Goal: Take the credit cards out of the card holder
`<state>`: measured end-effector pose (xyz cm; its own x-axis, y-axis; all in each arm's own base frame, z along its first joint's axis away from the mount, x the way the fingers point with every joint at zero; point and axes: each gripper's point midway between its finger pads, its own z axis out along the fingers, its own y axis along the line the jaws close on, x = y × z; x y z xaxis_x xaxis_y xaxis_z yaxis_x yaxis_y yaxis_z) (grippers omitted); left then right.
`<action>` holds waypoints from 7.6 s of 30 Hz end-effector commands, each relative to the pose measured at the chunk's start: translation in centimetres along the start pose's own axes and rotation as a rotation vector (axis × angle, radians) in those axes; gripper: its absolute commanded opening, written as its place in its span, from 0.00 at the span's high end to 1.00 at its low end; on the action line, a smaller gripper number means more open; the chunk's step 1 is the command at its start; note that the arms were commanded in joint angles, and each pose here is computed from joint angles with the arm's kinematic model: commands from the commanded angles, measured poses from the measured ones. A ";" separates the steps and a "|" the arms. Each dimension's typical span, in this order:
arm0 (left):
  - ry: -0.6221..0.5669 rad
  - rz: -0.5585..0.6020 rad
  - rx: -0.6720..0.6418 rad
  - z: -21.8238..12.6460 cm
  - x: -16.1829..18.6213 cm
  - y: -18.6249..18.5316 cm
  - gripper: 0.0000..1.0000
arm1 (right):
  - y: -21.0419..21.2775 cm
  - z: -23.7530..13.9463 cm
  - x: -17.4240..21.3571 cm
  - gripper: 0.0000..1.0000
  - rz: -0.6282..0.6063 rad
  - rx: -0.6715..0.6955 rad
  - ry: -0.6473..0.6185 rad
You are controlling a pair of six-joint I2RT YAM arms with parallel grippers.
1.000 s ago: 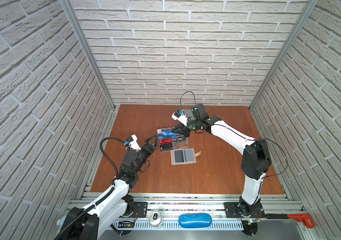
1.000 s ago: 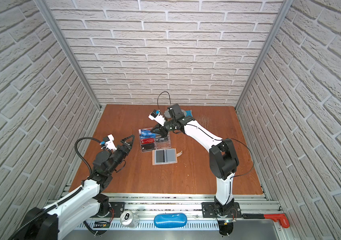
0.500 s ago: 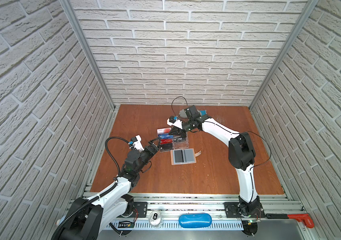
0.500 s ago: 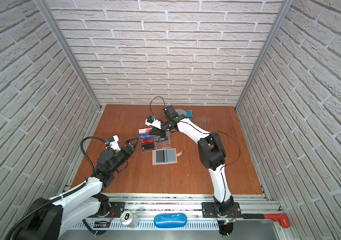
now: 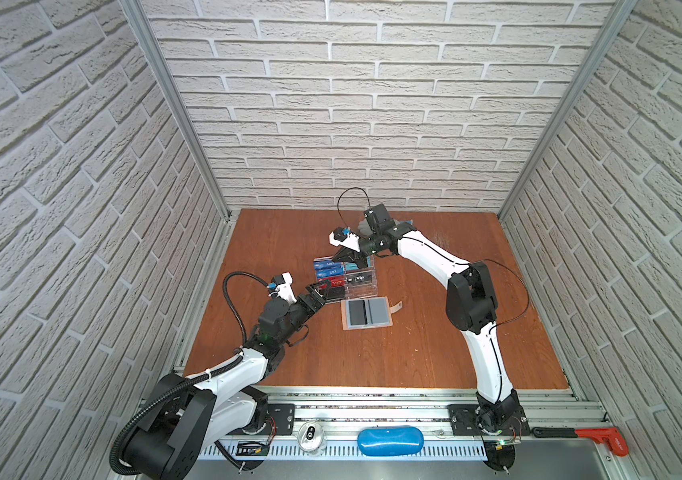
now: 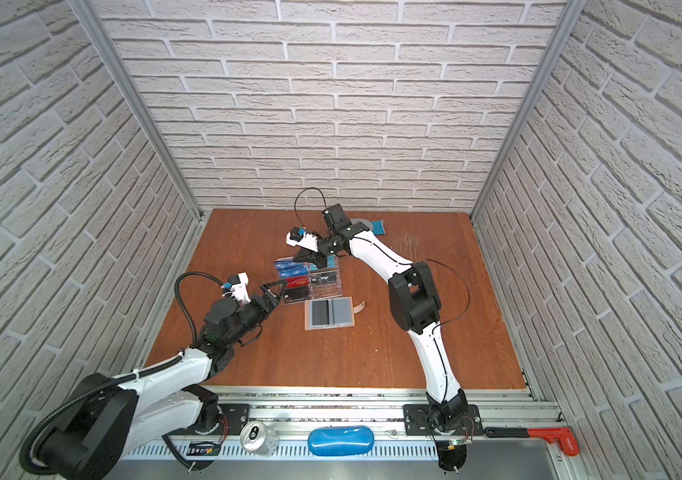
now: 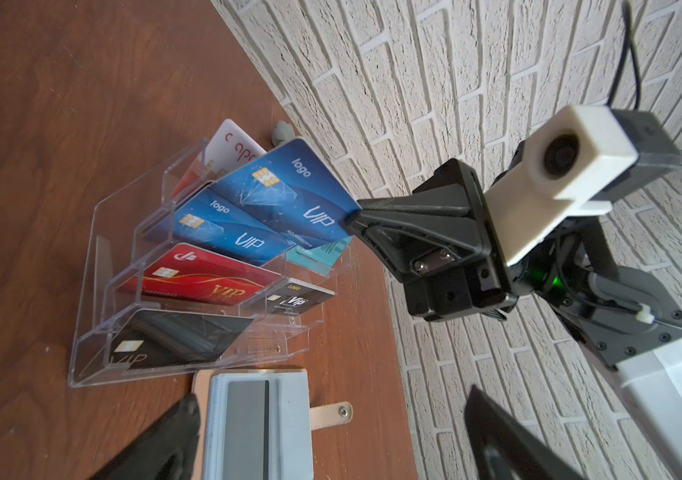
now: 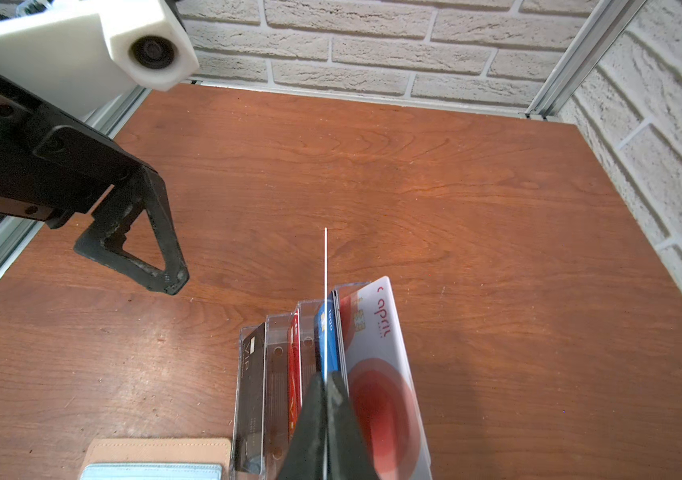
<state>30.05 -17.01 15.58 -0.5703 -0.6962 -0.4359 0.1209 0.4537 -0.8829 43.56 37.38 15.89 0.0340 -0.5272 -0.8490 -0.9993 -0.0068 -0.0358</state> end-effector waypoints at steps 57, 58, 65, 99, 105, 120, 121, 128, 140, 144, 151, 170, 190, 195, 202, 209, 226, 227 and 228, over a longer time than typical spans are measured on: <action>-0.062 0.008 0.050 0.4 -1.7 -1.0 0.02 | -2.5 1.6 1.3 0.90 0.077 0.080 -0.070; -0.061 0.008 0.050 0.4 -1.7 -0.9 0.02 | -2.6 1.6 1.2 0.89 0.076 0.083 -0.071; -0.060 0.007 0.051 0.4 -1.6 -0.9 0.02 | -2.7 1.1 0.5 0.86 0.073 0.098 -0.080; -0.034 0.122 0.063 -2.8 0.6 -5.2 0.02 | -0.2 -12.2 -9.7 0.00 0.265 0.382 -0.461; 0.002 0.161 0.053 -2.7 2.7 -5.4 0.02 | -0.9 -16.3 -7.7 0.00 0.663 0.426 -0.502; 0.138 0.162 0.050 0.3 7.1 -4.5 0.02 | 6.9 -17.3 6.5 0.00 1.020 0.611 -0.142; 0.144 0.163 0.043 0.6 7.3 -4.2 0.02 | 7.3 -17.0 7.8 0.00 1.060 0.623 -0.110; 0.173 0.149 0.043 2.4 8.4 -3.6 0.02 | 9.5 -13.9 11.1 0.00 1.188 0.555 -0.094; 0.188 -0.018 0.034 3.0 9.1 -0.2 0.02 | 10.7 -9.4 11.1 0.00 1.193 0.425 -0.105; 0.176 -0.093 0.034 3.4 9.1 0.6 0.02 | 10.9 -8.0 10.8 0.00 1.208 0.368 -0.119; 0.164 -0.182 0.027 4.6 9.3 1.8 0.02 | 11.3 -6.0 11.2 0.00 1.223 0.323 -0.096; 0.160 -0.261 -0.044 4.8 10.1 4.9 0.02 | 11.5 -2.3 11.6 0.00 1.303 0.214 -0.131; 0.149 -0.270 -0.060 4.7 10.1 5.3 0.02 | 11.4 -0.5 12.9 0.00 1.357 0.219 -0.108; 0.150 -0.267 -0.062 4.6 10.2 5.2 0.02 | 11.4 -0.5 13.4 0.00 1.372 0.238 -0.103; 0.147 -0.266 -0.056 4.8 10.1 5.0 0.02 | 11.5 -0.5 13.4 0.00 1.396 0.243 -0.115; 0.138 -0.262 -0.052 4.6 9.9 4.8 0.02 | 12.2 0.2 12.6 0.00 1.400 0.200 -0.118; 0.139 -0.232 -0.029 4.5 9.4 3.6 0.02 | 12.5 0.1 11.0 0.00 1.414 0.142 -0.191; 0.141 -0.227 -0.021 4.5 9.4 3.3 0.02 | 12.5 0.0 11.2 0.00 1.413 0.151 -0.185; 0.143 -0.220 -0.015 4.5 9.3 3.0 0.02 | 12.5 -0.1 11.1 0.00 1.406 0.162 -0.179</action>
<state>28.80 -24.26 6.73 -0.6833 -0.7110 -0.1660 -0.0863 0.3044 -0.9486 32.30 31.02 5.91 -0.9535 0.1222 -0.2754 -0.1749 0.5197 0.8363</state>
